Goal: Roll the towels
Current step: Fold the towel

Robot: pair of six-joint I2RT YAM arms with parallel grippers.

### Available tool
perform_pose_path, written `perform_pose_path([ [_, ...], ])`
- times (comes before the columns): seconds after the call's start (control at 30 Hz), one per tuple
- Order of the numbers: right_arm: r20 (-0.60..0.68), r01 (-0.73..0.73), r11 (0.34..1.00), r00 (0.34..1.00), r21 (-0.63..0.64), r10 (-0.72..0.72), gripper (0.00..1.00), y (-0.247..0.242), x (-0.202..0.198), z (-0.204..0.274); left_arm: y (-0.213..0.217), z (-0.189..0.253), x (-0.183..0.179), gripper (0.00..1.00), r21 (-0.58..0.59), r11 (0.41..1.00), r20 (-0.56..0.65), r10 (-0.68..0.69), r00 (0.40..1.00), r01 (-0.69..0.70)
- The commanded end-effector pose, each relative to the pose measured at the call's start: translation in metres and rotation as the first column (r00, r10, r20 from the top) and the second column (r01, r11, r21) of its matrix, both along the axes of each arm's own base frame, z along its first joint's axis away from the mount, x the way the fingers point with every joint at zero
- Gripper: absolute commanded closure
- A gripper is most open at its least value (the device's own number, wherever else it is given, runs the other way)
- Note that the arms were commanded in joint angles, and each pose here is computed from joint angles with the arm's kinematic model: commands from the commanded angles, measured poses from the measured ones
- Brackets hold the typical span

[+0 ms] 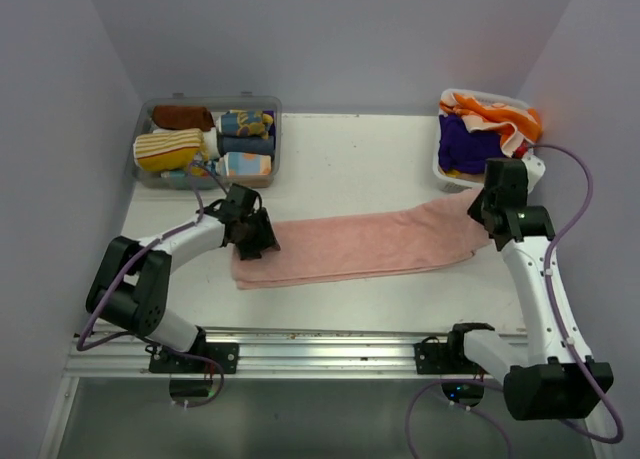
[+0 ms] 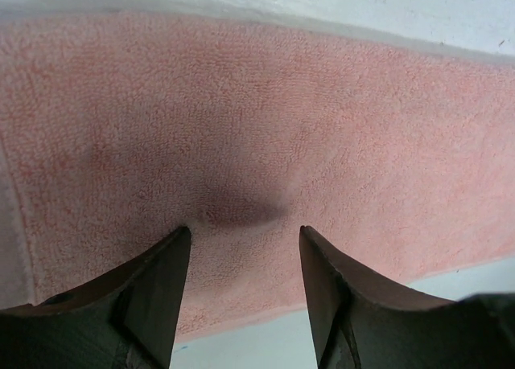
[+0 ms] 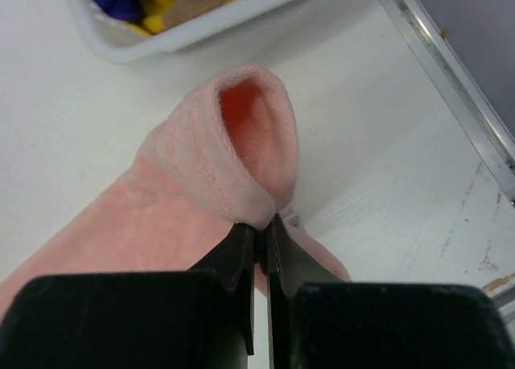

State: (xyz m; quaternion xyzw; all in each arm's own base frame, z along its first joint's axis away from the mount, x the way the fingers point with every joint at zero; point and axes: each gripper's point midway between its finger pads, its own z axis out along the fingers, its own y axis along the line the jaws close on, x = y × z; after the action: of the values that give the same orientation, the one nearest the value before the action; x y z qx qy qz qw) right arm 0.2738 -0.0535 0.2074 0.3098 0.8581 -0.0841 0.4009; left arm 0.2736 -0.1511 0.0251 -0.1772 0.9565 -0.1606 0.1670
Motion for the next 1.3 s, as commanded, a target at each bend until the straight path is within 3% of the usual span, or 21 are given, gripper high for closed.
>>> perform_pose_path([
  [0.0, 0.066, -0.089, 0.995, 0.994, -0.036, 0.091, 1.0, 0.026, 0.005, 0.037, -0.004, 0.026, 0.006, 0.39, 0.012, 1.0, 0.023, -0.017, 1.0, 0.016],
  [0.17, 0.115, -0.257, 0.966, 0.96, 0.009, 0.254, 1.0, 0.088, 0.019, 0.055, 0.03, 0.066, 0.019, 0.38, 0.067, 0.998, 0.109, -0.001, 0.994, -0.006],
  [0.4, 0.129, -0.423, 0.905, 0.901, 0.054, 0.414, 1.0, 0.161, 0.029, 0.054, 0.061, 0.047, 0.04, 0.41, 0.049, 0.997, 0.095, 0.06, 0.994, -0.065],
  [0.63, 0.118, -0.605, 0.794, 0.795, 0.065, 0.596, 1.0, 0.252, 0.018, 0.052, 0.08, 0.008, 0.048, 0.43, 0.135, 0.985, 0.025, 0.103, 0.994, -0.106],
  [0.93, 0.083, -0.761, 0.644, 0.649, 0.085, 0.756, 1.0, 0.349, 0.0, 0.037, 0.086, 0.038, 0.05, 0.41, 0.138, 0.985, 0.064, 0.091, 0.994, -0.099],
  [1.13, 0.054, -0.784, 0.615, 0.62, 0.089, 0.783, 1.0, 0.371, 0.0, 0.023, 0.099, 0.075, 0.038, 0.39, 0.163, 0.98, 0.123, 0.09, 0.988, -0.11],
  [1.27, 0.056, -0.783, 0.614, 0.62, 0.094, 0.782, 1.0, 0.373, 0.0, 0.021, 0.128, 0.05, 0.02, 0.41, 0.198, 0.965, 0.065, 0.161, 0.985, -0.171],
])
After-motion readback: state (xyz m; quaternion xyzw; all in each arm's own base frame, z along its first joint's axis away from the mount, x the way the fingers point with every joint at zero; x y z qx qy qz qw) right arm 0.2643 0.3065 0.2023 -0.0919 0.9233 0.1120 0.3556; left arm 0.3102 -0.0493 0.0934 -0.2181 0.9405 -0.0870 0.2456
